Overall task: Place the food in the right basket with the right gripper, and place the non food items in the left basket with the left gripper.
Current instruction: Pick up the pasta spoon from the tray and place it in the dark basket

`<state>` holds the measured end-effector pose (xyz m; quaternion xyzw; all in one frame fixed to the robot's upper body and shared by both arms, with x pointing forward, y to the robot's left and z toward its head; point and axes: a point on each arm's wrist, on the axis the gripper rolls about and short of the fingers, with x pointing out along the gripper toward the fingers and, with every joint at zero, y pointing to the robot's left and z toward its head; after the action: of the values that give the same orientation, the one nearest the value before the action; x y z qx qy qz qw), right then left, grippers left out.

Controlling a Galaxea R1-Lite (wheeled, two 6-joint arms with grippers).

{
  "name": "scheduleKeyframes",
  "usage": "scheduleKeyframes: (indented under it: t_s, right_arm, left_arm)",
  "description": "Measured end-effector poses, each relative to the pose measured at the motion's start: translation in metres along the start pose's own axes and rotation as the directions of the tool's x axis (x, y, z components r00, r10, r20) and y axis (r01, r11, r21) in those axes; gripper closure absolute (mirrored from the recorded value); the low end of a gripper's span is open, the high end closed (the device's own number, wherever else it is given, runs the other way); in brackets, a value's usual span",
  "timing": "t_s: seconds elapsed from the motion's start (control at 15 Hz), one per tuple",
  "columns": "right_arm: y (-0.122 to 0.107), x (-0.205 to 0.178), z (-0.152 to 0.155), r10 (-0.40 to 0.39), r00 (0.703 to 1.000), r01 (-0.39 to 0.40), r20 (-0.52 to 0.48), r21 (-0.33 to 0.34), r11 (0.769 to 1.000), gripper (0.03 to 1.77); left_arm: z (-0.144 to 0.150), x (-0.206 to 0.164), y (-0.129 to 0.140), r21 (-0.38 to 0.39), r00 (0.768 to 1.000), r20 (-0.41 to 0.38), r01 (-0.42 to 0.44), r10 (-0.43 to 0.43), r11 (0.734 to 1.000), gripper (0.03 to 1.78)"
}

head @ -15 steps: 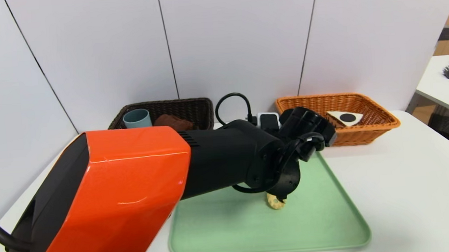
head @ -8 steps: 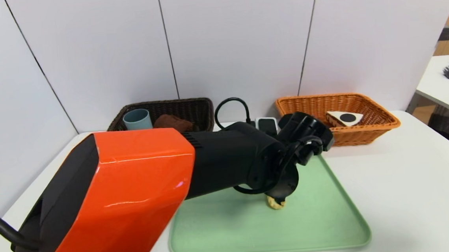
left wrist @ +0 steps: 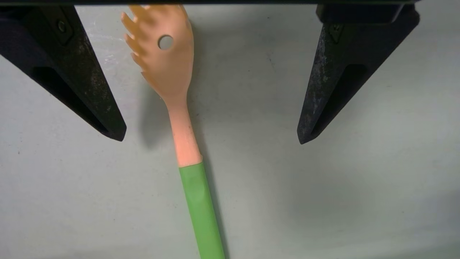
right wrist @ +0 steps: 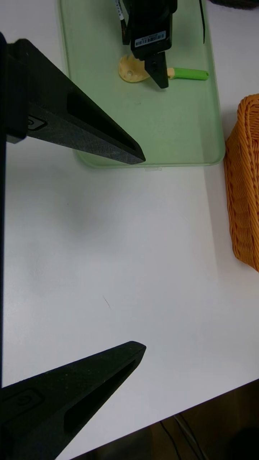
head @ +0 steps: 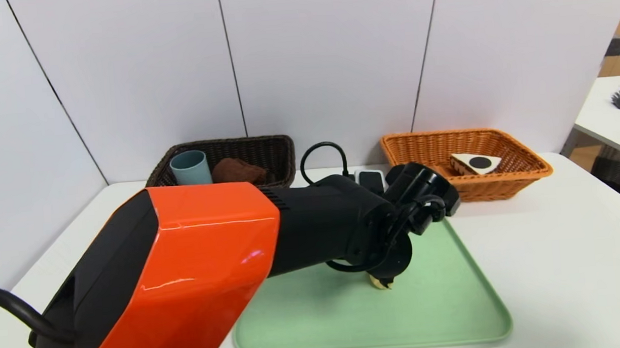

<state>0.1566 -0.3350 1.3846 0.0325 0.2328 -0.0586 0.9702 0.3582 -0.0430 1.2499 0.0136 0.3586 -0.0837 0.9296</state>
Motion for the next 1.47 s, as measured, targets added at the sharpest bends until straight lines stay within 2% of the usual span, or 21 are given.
scheduleKeyframes:
  t_s: [0.6, 1.47]
  right_arm:
    - [0.0, 0.0, 0.0, 0.002, 1.0, -0.002, -0.003, -0.001, 1.0, 0.1]
    - [0.0, 0.001, 0.0, 0.002, 1.0, -0.002, -0.004, -0.005, 1.0, 0.1]
  left_arm:
    - [0.001, 0.014, 0.003, -0.02, 1.0, 0.006, -0.009, 0.009, 1.0, 0.12]
    - [-0.001, 0.017, 0.003, -0.035, 1.0, -0.005, -0.003, 0.003, 0.999, 0.12]
